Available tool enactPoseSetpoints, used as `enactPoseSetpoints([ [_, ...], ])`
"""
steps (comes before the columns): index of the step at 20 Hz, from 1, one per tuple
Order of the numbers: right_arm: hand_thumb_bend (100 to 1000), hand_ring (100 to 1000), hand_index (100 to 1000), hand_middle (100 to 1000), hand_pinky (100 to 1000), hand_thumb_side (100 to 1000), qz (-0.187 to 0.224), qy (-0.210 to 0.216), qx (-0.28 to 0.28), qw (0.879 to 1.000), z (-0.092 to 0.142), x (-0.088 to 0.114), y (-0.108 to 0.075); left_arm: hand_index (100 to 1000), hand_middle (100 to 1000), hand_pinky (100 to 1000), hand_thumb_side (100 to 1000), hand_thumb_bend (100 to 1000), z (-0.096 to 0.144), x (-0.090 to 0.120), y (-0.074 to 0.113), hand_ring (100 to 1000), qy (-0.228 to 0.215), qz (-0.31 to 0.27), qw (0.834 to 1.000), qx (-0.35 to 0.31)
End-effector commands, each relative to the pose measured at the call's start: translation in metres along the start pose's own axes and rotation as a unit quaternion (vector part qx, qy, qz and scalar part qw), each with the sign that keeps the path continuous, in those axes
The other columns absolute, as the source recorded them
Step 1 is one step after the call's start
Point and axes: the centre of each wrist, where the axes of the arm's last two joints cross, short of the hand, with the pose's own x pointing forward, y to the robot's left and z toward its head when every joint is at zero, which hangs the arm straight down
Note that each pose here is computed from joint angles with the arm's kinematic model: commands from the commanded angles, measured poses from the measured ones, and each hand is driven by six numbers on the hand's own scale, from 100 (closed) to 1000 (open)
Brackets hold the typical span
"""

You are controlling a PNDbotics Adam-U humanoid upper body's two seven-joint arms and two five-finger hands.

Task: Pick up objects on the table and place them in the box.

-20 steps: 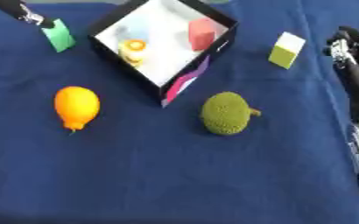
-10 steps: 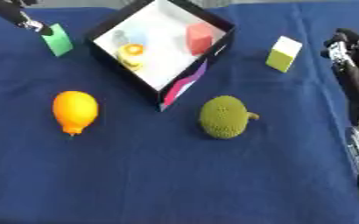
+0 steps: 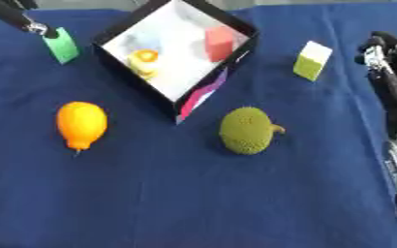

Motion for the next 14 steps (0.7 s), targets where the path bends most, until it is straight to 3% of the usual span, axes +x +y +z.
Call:
enactPoseSetpoints([
  [1, 100, 761, 858, 711, 978, 686, 0.000, -0.018, 0.001, 1.000, -0.0049, 0.0103, -0.0015, 853, 834, 895, 439, 612, 0.0054, -0.0008, 0.0126, 924, -0.002, 0.010, 1.000, 0.016],
  [14, 100, 761, 859, 713, 979, 693, -0.003, -0.020, 0.006, 1.000, -0.0057, 0.0112, 0.0014, 845, 838, 898, 420, 616, 0.0022, -0.0042, 0.0070, 925, -0.001, 0.015, 1.000, 0.001],
])
